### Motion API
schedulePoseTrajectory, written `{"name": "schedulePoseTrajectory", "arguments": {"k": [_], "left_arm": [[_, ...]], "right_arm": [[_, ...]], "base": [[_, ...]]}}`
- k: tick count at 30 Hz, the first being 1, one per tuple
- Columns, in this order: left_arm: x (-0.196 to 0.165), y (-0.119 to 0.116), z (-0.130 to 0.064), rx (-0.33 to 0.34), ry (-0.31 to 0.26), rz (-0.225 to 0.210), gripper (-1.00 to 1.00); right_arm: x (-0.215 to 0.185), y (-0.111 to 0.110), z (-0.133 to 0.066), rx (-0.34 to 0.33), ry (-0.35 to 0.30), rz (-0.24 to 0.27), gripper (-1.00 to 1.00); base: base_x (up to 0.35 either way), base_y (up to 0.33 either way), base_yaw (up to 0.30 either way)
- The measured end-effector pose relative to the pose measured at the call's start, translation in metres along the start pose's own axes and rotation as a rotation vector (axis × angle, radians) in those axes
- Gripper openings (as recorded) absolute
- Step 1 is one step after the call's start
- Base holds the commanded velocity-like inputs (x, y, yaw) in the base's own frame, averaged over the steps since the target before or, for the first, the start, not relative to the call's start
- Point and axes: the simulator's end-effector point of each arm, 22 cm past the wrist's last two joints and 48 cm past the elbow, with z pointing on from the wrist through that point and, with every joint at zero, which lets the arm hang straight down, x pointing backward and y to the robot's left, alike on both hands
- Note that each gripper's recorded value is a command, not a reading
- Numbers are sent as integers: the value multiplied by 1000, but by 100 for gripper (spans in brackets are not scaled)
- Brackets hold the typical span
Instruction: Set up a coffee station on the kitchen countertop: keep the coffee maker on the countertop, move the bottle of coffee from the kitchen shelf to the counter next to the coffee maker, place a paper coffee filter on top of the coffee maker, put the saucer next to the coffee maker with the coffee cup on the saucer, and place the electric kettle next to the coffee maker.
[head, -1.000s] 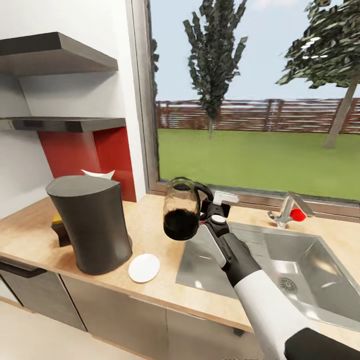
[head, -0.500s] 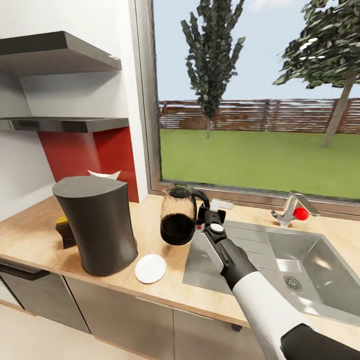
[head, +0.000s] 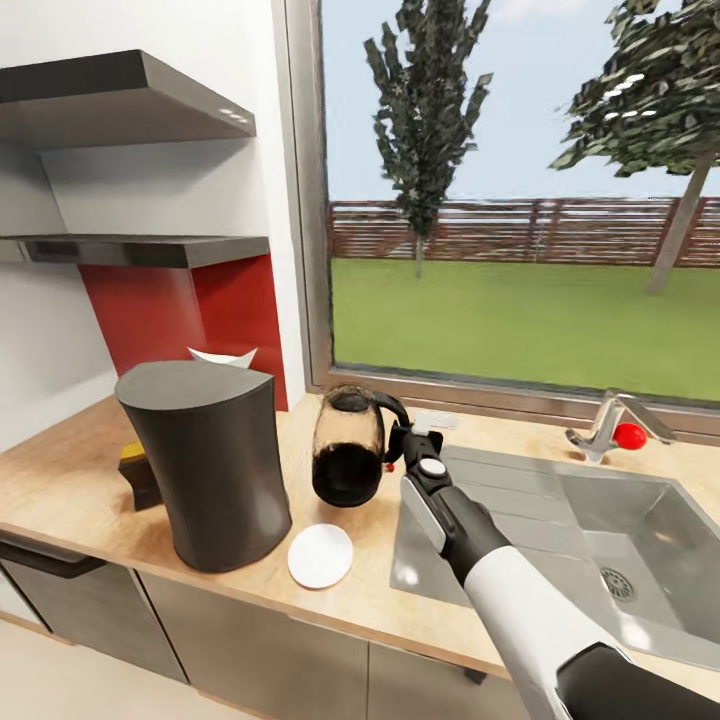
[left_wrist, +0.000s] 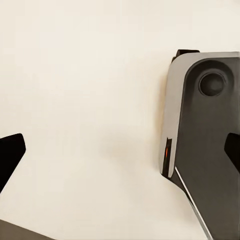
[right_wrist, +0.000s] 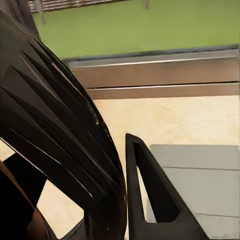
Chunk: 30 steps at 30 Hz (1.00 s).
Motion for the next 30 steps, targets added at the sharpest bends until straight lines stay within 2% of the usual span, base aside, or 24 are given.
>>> {"name": "schedulePoseTrajectory", "arguments": {"k": [5,18,21,30], "left_arm": [[0,-1,0,1,0,0,100],[0,-1,0,1,-1,0,100],[0,-1,0,1,0,0,100],[0,-1,0,2,0,0,100]], "right_arm": [[4,-5,2,12,-24,3,-100],[10,-7,2,17,-14,-1,-100],[22,-10,3,22,9,-7,-100],[25,-5,3,4,12,-11,-100]], "base": [[3,2,0],[33,116,0],[56,121,0],[22,54,0]]}}
